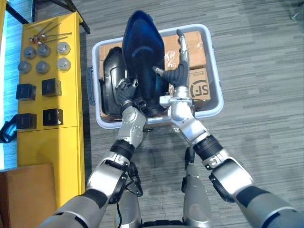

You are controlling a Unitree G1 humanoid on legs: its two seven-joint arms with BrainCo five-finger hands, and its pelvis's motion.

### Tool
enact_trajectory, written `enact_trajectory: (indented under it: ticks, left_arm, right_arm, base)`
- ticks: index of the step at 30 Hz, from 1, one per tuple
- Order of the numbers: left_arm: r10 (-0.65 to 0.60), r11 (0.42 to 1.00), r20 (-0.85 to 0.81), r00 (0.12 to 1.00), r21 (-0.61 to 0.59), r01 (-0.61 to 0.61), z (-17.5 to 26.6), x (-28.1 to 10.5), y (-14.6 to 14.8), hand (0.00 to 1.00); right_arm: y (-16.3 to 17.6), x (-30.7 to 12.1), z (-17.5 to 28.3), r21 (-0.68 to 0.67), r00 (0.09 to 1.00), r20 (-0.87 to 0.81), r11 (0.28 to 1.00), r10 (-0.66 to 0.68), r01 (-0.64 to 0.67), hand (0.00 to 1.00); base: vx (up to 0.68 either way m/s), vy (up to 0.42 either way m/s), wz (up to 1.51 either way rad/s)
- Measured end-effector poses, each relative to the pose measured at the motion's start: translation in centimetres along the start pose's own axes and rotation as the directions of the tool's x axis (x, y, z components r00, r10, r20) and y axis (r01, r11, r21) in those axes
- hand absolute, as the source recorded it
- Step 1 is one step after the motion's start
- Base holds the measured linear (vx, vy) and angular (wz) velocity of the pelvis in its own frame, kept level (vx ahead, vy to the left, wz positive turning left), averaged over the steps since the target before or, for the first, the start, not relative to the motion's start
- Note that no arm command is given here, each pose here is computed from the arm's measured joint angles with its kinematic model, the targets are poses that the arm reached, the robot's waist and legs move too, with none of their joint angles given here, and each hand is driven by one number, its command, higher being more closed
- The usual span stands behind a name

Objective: Walk over and take plastic housings, then place them on the shelf

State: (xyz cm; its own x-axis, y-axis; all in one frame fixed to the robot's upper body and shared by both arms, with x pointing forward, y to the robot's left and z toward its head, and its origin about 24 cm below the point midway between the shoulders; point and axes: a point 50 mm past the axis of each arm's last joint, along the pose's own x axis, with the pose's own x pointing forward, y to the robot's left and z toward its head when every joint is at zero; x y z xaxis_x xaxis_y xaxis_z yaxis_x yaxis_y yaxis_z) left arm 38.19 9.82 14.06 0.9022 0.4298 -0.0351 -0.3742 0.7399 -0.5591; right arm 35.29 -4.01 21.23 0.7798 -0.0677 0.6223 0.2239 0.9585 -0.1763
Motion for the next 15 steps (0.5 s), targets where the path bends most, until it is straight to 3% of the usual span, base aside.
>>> enact_trajectory:
  ticks: [11, 15]
  left_arm:
    - [0.101, 0.994, 0.035, 0.994, 0.028, -0.102, 0.1, -0.1, 0.4, 1.00]
    - [0.087, 0.995, 0.092, 0.992, 0.033, -0.090, 0.7, -0.2, 0.2, 1.00]
  right_arm:
    - [-0.1, -0.5, -0.8, -0.017, 0.999, -0.039, 1.000, -0.014, 0.014, 0.00]
    - [-0.5, -1.0, -0.4, 0.100, 0.997, -0.059, 0.994, -0.049, 0.054, 0.00]
  base:
    - [0.00, 0.005, 0.06]
    - [0.01, 0.016, 0.01]
